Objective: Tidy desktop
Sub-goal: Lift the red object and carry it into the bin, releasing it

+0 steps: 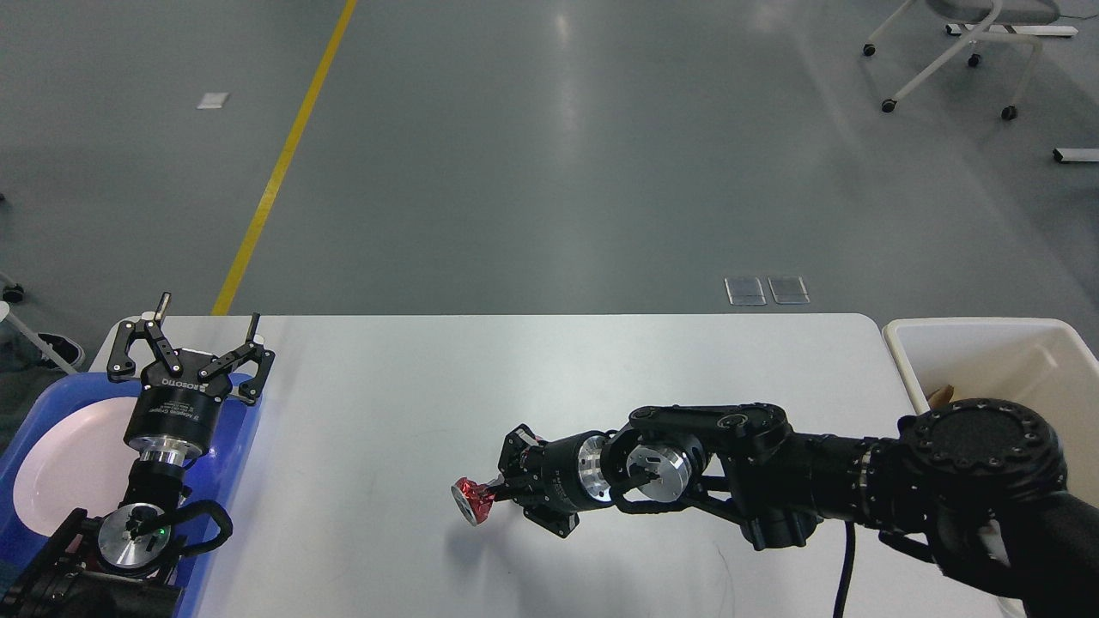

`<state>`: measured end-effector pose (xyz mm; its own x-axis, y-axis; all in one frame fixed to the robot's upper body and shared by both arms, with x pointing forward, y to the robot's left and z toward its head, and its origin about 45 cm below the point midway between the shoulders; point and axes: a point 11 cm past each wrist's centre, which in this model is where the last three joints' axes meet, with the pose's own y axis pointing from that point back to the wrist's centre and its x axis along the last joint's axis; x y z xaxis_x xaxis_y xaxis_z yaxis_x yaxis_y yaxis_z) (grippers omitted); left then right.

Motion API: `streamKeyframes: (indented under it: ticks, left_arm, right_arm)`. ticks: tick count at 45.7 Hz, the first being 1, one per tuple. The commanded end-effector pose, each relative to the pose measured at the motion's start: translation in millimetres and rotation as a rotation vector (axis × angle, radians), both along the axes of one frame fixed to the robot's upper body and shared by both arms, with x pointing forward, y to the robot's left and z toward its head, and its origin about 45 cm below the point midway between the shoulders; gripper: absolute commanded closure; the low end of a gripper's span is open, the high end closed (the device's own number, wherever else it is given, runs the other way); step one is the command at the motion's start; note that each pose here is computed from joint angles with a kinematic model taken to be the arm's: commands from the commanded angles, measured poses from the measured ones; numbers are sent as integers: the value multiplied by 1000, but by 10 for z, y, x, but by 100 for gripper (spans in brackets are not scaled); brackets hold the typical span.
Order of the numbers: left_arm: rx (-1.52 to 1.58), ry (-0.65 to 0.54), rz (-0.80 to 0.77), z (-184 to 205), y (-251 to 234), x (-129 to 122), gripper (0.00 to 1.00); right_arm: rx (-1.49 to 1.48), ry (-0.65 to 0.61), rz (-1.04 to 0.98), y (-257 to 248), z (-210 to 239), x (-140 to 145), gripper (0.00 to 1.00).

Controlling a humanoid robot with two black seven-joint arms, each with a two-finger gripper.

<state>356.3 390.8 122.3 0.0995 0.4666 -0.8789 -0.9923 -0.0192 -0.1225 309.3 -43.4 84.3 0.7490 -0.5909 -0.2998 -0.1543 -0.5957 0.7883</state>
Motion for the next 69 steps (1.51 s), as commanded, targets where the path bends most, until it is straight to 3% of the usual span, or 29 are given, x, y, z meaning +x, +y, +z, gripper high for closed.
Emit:
streamKeyframes:
  ticks: [1, 9, 20, 28, 42, 50, 69]
  left_arm:
    - [0, 0, 0, 0, 0, 0, 4]
    - [0, 0, 0, 0, 0, 0, 4]
    - [0, 0, 0, 0, 0, 0, 4]
    - [0, 0, 0, 0, 0, 0, 4]
    - [0, 0, 0, 0, 0, 0, 4]
    - [0, 1, 0, -6, 2, -6, 4]
    - [0, 0, 0, 0, 0, 0, 4]
  right_arm:
    - [-70, -34, 90, -163, 141, 4, 100]
    - [-232, -93, 249, -474, 339, 22, 100]
    - [-383, -111, 531, -707, 952, -140, 100]
    - [-502, -119, 628, -960, 1342, -176, 100]
    - [-728, -167, 570, -1690, 2185, 45, 100]
    - [-754, -195, 606, -1657, 2544, -28, 100]
    - [-777, -210, 512, -1820, 2711, 37, 100]
